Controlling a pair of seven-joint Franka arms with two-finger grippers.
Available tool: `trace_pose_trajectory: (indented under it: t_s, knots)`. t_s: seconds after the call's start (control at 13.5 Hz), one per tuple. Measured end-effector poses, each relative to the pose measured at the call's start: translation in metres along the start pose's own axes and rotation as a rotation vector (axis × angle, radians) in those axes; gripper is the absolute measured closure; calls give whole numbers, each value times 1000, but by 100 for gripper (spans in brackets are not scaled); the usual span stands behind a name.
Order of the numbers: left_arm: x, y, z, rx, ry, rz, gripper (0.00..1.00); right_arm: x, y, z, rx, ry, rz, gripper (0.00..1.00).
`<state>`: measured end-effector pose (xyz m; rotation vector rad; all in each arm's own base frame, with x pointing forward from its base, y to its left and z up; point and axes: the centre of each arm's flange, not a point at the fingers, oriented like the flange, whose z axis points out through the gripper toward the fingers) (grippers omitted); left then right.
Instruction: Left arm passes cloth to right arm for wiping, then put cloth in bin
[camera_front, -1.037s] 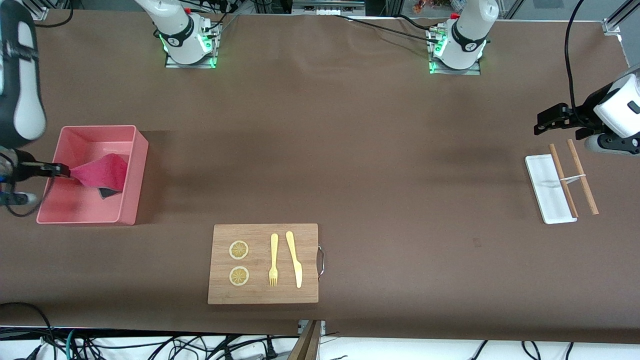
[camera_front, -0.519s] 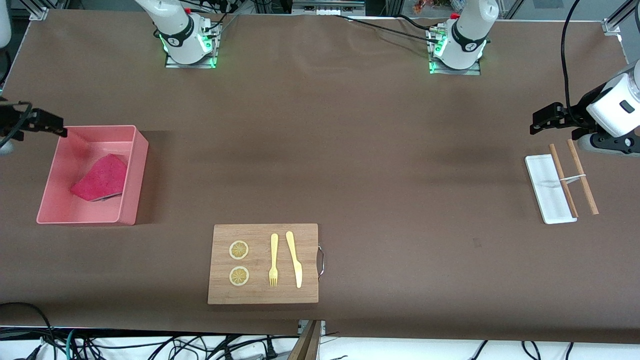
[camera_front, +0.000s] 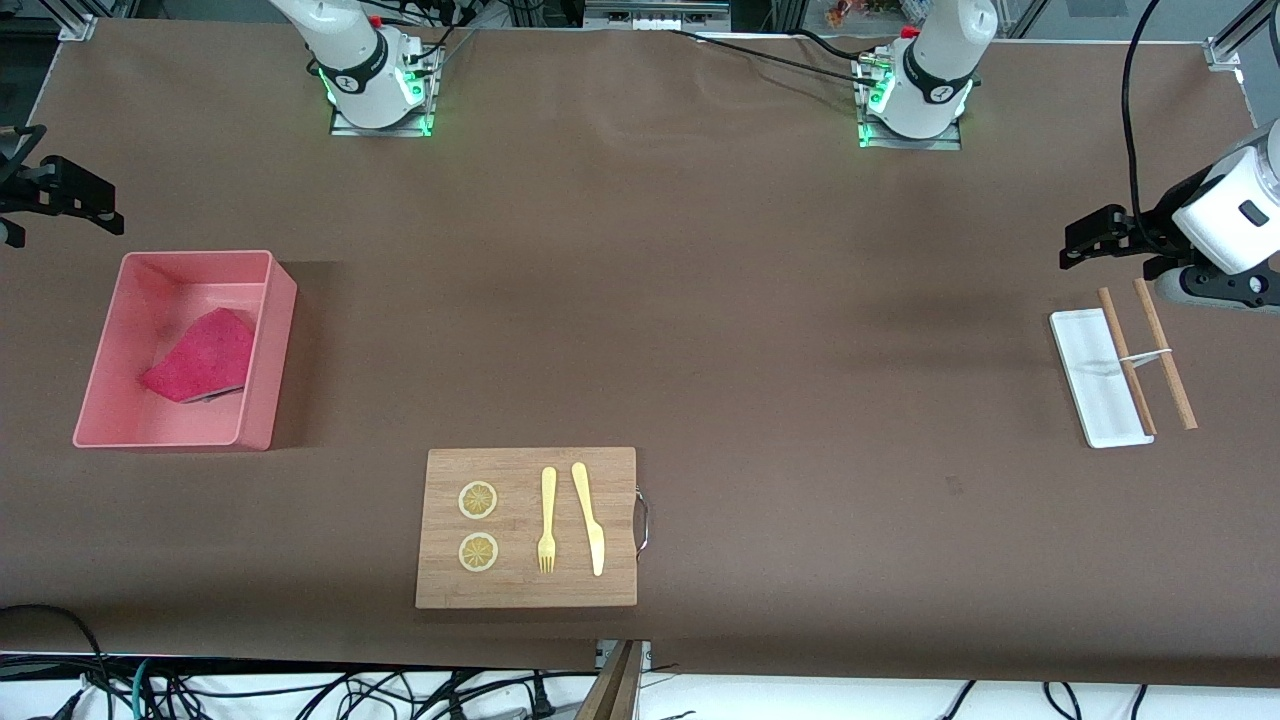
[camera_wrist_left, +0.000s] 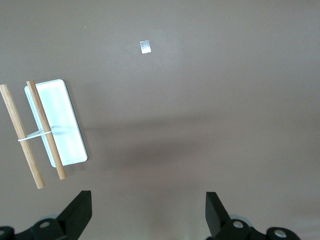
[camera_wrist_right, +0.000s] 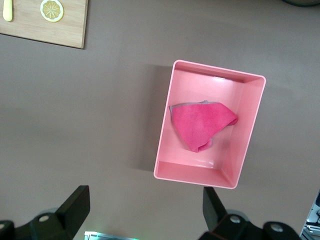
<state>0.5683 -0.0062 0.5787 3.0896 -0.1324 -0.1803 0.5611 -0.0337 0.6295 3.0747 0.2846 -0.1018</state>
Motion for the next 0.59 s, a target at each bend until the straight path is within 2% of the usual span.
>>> trace_pose_trajectory:
  t_s: [0.3, 0.59]
  knots:
    - [0, 0, 0, 0, 0, 0, 0, -2, -14, 3, 40, -42, 195, 0]
    - [0, 0, 0, 0, 0, 0, 0, 0, -15, 7, 45, -55, 210, 0]
